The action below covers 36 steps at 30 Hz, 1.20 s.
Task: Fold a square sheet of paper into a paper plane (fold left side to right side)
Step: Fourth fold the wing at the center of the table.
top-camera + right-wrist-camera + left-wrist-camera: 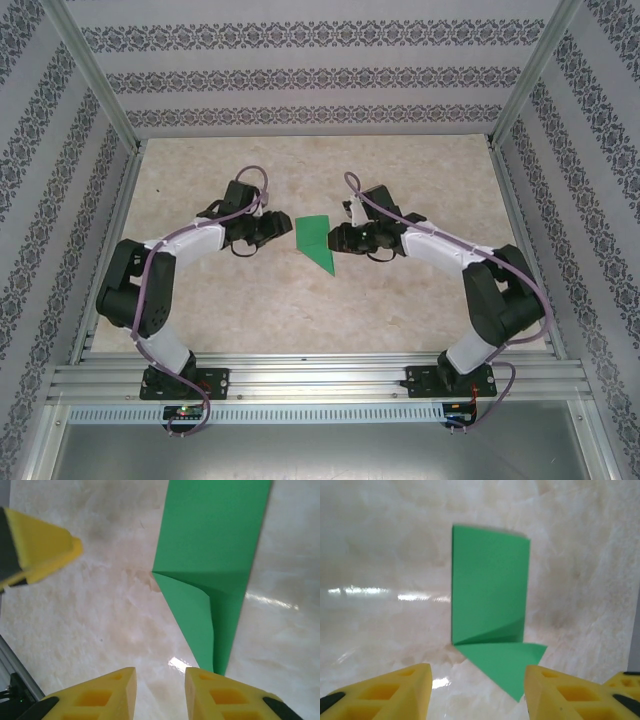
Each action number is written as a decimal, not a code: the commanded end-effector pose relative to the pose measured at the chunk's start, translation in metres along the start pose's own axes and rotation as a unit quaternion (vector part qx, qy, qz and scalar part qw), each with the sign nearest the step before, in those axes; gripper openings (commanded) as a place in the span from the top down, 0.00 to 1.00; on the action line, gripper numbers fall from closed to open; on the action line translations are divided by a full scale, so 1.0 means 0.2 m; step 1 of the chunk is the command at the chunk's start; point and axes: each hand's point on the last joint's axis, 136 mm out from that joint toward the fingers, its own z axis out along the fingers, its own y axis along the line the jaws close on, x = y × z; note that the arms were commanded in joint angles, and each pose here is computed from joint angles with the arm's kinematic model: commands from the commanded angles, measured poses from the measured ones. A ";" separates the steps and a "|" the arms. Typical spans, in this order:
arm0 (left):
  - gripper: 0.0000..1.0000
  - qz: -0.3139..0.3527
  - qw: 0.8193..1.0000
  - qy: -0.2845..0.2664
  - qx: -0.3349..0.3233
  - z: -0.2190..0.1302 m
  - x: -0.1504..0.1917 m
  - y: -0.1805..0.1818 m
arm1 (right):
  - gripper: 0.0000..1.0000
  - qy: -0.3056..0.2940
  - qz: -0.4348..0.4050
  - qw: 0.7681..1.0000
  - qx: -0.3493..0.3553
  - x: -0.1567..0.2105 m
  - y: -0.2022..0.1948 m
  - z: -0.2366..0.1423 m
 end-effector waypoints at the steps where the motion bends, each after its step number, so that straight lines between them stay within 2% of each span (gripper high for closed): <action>1: 0.47 -0.015 1.000 0.006 0.025 0.05 0.02 -0.03 | 0.70 0.005 -0.010 0.999 -0.038 -0.07 0.05 0.08; 5: 0.47 -0.018 0.999 0.012 0.024 0.08 0.05 -0.02 | 0.59 0.006 -0.024 0.999 0.029 -0.10 -0.06 0.12; 11: 0.45 -0.013 0.999 0.027 0.025 0.12 0.09 -0.04 | 0.57 0.006 -0.031 0.998 0.047 -0.13 -0.15 0.17; 17: 0.44 -0.011 0.999 0.034 0.026 0.15 0.11 -0.05 | 0.69 0.031 -0.026 0.999 0.033 -0.10 -0.16 0.25; 26: 0.43 -0.003 0.999 0.042 0.028 0.18 0.12 -0.09 | 0.96 0.034 -0.016 0.998 0.050 -0.10 -0.22 0.28; 36: 0.43 0.007 0.998 0.054 0.026 0.22 0.14 -0.13 | 0.98 0.029 -0.008 0.998 0.058 -0.11 -0.26 0.24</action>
